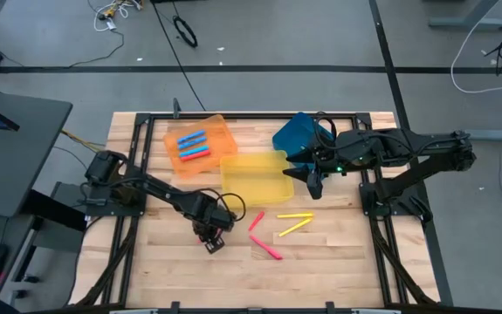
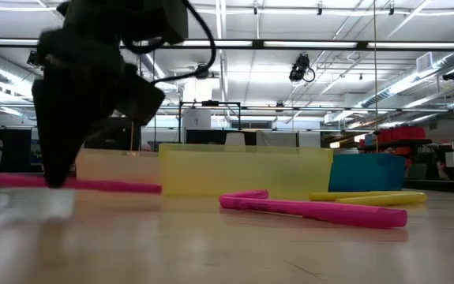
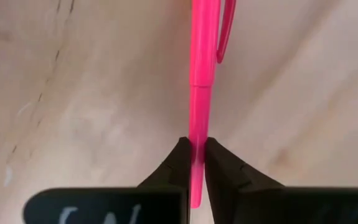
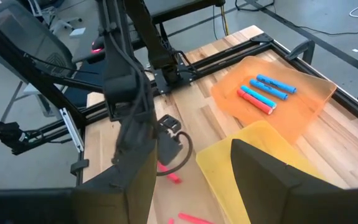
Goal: Pick & Place Markers
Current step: Put the top pink marker pen into the yellow bin
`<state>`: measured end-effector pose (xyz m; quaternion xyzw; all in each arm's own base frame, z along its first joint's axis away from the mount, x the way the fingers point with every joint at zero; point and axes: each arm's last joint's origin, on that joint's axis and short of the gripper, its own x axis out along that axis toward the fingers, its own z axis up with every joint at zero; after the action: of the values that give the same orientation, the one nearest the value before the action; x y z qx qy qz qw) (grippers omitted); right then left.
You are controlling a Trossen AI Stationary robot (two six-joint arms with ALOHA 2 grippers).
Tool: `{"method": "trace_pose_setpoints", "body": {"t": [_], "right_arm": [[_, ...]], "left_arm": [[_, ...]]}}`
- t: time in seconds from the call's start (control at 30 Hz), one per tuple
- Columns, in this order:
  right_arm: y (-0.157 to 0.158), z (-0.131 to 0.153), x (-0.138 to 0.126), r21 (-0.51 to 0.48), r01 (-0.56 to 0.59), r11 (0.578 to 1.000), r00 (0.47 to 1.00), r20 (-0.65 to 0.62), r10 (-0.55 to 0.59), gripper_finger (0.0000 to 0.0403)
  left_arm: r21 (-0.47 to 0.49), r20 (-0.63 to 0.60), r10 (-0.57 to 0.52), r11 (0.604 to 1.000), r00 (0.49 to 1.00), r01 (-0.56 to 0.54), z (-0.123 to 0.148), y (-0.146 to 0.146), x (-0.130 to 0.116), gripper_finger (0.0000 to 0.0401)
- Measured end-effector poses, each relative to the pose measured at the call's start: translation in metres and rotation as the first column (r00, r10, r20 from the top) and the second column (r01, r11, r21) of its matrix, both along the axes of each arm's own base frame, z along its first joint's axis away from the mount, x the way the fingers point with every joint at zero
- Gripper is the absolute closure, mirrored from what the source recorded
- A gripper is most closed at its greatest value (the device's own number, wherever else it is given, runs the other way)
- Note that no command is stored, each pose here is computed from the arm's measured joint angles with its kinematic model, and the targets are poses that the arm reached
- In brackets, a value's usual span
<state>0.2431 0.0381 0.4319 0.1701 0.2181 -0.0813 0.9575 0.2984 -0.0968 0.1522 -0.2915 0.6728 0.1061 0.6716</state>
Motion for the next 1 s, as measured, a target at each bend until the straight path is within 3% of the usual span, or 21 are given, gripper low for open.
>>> {"method": "trace_pose_setpoints", "body": {"t": [0.2, 0.47, 0.63, 0.77, 1.0], "right_arm": [[0.000, 0.000, 0.000, -0.002, 0.000, 1.000, 1.000, -0.005, 0.000, 0.0197], [0.000, 0.000, 0.000, -0.005, -0.002, 1.000, 1.000, -0.005, 0.002, 0.0197], [0.000, -0.001, 0.000, -0.005, -0.002, 1.000, 1.000, -0.006, 0.002, 0.0197], [0.000, 0.000, 0.000, -0.013, -0.006, 1.000, 1.000, -0.006, 0.005, 0.0197], [0.000, 0.000, 0.000, -0.017, -0.008, 1.000, 1.000, -0.001, 0.008, 0.0197]], "left_arm": [[0.022, 0.033, -0.076, 0.997, 0.997, 0.075, 0.050, -0.002, 0.004, 0.0379], [0.082, 0.058, -0.155, 0.985, 0.986, 0.150, 0.141, 0.002, -0.003, 0.0374], [0.177, 0.098, -0.173, 0.972, 0.980, 0.154, 0.187, 0.006, -0.011, 0.0375], [0.272, 0.094, -0.237, 0.941, 0.967, 0.204, 0.198, 0.020, -0.012, 0.0375], [0.276, 0.110, -0.254, 0.937, 0.961, 0.216, 0.196, 0.058, 0.000, 0.0375]]}}
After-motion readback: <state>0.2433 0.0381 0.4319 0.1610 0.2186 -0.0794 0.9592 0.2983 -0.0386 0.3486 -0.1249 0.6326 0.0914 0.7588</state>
